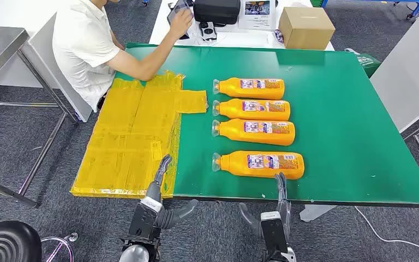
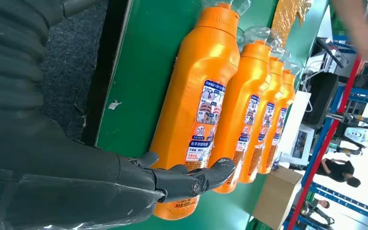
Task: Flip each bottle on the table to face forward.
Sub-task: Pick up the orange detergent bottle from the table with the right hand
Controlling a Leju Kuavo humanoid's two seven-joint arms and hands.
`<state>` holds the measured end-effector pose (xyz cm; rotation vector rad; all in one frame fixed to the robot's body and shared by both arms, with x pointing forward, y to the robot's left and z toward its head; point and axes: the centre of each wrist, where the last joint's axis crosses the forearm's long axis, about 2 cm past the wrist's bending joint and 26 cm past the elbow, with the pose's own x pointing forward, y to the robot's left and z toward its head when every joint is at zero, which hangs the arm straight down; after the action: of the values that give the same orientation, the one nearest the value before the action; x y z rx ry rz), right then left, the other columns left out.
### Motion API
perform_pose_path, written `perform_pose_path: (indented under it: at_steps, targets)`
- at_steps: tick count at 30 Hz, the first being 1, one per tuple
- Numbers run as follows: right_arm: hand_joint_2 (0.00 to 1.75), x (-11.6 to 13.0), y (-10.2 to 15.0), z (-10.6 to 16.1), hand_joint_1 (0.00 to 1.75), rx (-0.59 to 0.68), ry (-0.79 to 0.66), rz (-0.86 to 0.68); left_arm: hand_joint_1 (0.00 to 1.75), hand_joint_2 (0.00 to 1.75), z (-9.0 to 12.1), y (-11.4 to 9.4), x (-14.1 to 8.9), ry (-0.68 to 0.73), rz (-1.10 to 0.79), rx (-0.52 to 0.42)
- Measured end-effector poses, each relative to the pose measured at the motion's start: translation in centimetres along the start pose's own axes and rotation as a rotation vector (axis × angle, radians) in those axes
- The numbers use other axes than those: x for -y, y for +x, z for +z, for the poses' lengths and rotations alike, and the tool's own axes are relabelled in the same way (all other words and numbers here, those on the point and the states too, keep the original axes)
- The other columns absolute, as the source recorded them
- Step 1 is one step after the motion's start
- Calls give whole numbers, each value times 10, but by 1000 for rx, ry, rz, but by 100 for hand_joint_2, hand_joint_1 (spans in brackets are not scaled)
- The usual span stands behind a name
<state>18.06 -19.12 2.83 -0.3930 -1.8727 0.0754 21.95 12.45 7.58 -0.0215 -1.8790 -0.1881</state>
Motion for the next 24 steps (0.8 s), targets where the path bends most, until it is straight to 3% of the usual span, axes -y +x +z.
perform_pose_path:
  at_steps: [24]
  targets:
    - [175,10,4,0,0,32,4,30,0,175,-18,9,8,-6,55,64]
